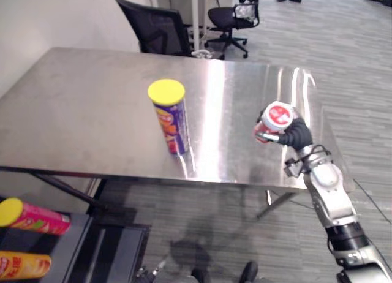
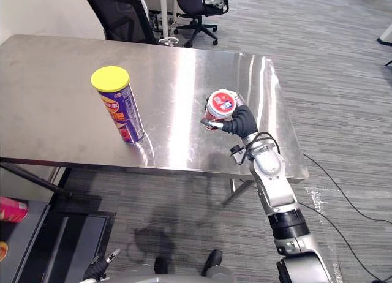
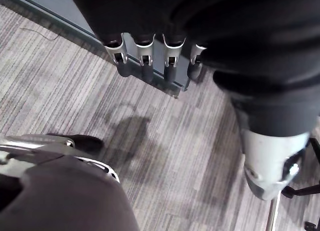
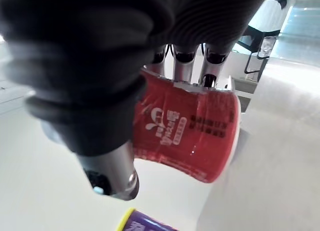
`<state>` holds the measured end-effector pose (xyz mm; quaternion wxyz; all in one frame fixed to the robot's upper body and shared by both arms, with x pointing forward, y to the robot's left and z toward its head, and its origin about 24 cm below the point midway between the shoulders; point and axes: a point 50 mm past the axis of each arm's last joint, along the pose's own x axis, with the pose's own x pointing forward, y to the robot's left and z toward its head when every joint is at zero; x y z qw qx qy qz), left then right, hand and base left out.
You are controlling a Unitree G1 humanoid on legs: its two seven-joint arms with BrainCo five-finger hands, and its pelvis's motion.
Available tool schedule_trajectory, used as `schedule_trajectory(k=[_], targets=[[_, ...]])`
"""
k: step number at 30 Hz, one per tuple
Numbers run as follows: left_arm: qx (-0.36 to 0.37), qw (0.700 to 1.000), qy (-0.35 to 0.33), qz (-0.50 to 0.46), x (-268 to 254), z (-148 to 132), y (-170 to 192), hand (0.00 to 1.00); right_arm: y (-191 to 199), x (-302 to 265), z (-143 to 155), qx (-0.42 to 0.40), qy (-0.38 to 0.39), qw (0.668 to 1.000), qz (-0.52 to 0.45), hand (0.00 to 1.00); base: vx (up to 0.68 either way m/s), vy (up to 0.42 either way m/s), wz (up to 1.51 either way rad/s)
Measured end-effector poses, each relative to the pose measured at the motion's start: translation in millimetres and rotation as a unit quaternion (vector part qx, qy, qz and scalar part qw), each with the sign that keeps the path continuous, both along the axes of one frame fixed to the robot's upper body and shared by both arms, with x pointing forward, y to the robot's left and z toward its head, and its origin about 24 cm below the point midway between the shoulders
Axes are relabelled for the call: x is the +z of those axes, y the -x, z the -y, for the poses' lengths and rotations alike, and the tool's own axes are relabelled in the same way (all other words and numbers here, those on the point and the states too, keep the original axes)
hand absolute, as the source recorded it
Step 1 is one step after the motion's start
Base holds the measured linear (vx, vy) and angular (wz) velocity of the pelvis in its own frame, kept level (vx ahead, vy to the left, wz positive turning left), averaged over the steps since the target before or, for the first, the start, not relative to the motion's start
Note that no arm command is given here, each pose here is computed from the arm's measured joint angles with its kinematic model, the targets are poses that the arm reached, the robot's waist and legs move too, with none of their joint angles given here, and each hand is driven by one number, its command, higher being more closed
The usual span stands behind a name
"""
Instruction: Put the gum and the chips on the shelf.
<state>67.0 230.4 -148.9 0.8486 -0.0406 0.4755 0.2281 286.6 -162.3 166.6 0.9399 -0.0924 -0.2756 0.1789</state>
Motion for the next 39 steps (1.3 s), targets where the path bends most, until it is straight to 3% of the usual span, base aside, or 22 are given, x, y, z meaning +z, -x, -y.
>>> schedule_trajectory(k=[20,31,33,37,39], targets=[[0.036,0.999,-0.005,-0.026,-6.4,4.3,17.3,0.00,40.2,-23.0,38.5,-0.024,-0.012,0.999,-0.045,1.00,-0.01,0.001,-0.03],[0.100,0.995,0.026,-0.012,-9.2,16.6,16.7,0.00,19.6,-3.4,11.6,0.038,-0.019,0.999,-0.016,1.00,-0.06,-0.037,0.39],[0.101,0.994,0.032,-0.010,-9.9,19.2,14.1,0.00,20.4,1.8,20.9,0.024,-0.002,1.000,-0.004,1.00,0.03,-0.026,1.03],[0.111,0.993,0.033,-0.004,-10.4,21.0,14.8,0.00,32.9,2.6,69.2,-0.089,-0.007,0.996,0.001,1.00,0.05,0.060,1.65],[0.112,0.993,0.020,-0.005,-9.6,14.9,18.7,0.00,36.8,1.4,74.6,-0.099,0.001,0.995,-0.003,1.00,-0.08,0.045,1.39]])
